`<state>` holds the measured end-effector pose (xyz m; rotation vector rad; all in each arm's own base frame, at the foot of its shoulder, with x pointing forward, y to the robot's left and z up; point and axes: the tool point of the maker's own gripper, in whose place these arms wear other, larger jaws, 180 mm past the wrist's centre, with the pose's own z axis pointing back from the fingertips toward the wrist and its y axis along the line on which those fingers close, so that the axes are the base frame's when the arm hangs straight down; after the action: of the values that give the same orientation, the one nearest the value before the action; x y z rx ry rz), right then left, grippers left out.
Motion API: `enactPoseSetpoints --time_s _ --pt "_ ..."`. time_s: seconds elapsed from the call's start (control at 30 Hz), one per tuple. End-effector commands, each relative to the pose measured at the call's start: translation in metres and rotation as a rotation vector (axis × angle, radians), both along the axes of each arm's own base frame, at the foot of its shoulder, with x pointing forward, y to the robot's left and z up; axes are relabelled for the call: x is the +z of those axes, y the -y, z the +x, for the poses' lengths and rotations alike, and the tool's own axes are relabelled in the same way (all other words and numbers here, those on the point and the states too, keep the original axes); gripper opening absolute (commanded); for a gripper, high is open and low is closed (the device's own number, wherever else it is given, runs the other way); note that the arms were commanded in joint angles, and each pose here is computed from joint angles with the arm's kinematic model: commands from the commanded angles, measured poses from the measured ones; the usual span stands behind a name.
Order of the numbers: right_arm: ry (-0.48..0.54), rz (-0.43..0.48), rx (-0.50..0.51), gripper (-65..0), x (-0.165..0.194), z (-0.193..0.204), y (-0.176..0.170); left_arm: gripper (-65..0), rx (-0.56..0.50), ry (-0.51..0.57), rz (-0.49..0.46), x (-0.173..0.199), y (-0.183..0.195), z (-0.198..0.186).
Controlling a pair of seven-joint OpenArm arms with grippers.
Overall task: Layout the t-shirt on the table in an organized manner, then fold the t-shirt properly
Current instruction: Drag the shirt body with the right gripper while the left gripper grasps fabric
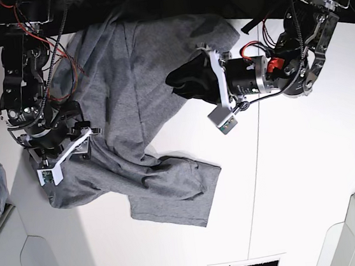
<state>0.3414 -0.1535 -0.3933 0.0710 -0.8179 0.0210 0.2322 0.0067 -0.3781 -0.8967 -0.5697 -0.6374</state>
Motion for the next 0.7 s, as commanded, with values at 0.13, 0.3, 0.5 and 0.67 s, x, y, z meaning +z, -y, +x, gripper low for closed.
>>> enactPoseSetpoints --time_s 0.13,0.3,0.5,0.67 --pt "0.002 -0.237 -0.019 -30.7 -0.007 -0.015 0.025 -40.9 0.049 -0.072 -0.094 -0.009 0.025 0.005" --pt "-0.021 -0.346 0.058 -30.7 -0.016 -0.020 0.022 -40.9 0.065 -0.105 -0.115 -0.021 0.049 0.005" --pt "-0.070 -0.355 0.026 -32.6 -0.041 -0.022 0.031 -40.9 0.088 -0.088 -0.031 -0.046 0.043 0.012" --pt "-0.030 -0.385 -0.010 -53.7 -0.027 -0.006 0.040 -40.9 0.151 -0.082 0.132 -0.074 0.015 0.045"
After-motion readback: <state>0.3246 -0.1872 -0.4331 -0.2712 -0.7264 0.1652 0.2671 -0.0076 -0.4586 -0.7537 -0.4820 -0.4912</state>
